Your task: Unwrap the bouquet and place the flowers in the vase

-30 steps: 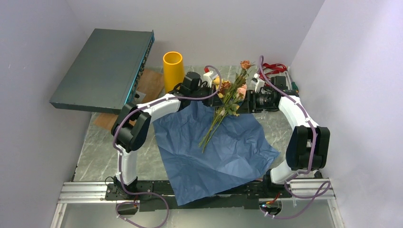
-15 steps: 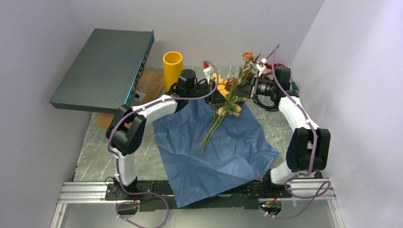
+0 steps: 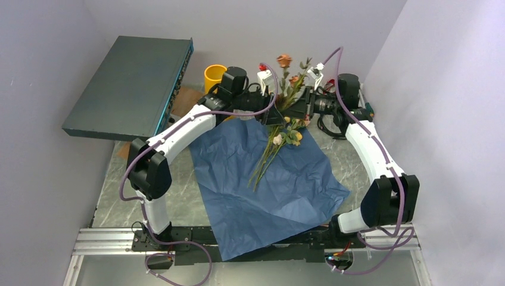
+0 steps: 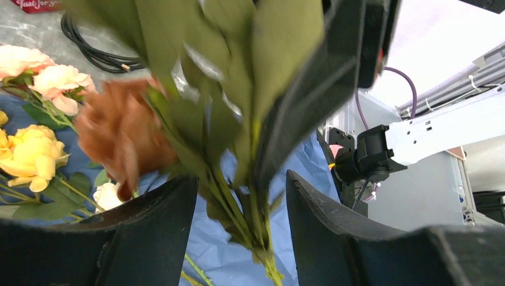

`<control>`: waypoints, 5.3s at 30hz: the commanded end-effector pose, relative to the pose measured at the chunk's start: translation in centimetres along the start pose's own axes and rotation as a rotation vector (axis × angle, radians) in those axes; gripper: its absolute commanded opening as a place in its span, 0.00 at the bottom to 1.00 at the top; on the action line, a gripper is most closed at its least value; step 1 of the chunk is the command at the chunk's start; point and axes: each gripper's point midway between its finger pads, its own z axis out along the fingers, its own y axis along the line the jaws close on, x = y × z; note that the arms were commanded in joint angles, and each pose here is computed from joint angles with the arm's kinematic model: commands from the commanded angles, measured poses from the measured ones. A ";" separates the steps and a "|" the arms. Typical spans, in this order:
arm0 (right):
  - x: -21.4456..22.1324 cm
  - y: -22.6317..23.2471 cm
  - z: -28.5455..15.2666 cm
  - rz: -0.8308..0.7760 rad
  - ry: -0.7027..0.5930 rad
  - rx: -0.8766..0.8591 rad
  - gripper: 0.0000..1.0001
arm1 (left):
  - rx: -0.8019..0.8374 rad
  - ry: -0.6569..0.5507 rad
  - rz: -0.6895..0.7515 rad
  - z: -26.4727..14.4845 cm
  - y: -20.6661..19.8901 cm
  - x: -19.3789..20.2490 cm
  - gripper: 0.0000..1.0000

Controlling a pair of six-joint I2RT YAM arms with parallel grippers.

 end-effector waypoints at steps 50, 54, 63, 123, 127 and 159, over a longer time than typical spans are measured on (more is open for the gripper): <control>-4.0 0.1 -5.1 -0.342 -0.217 0.453 1.00 | -1.034 -0.739 0.449 -28.0 10.9 -24.7 0.00; -3.1 0.7 -4.9 -0.389 -0.181 0.408 1.00 | -1.031 -0.642 0.390 -26.1 14.0 -21.5 0.00; -1.8 -0.3 -4.1 -0.312 -0.123 0.383 1.00 | -1.027 -0.440 0.257 -22.6 20.3 -15.8 0.12; 4.2 -13.4 -13.8 0.107 -0.035 0.947 1.00 | -0.385 0.340 0.048 8.9 11.2 8.5 0.44; 4.5 -13.4 -14.0 0.106 -0.030 0.949 1.00 | -0.404 0.316 0.052 10.4 13.1 9.2 0.46; 3.9 -12.6 -13.1 0.102 -0.050 0.852 0.97 | -0.312 -0.153 0.023 9.0 8.0 -5.4 0.00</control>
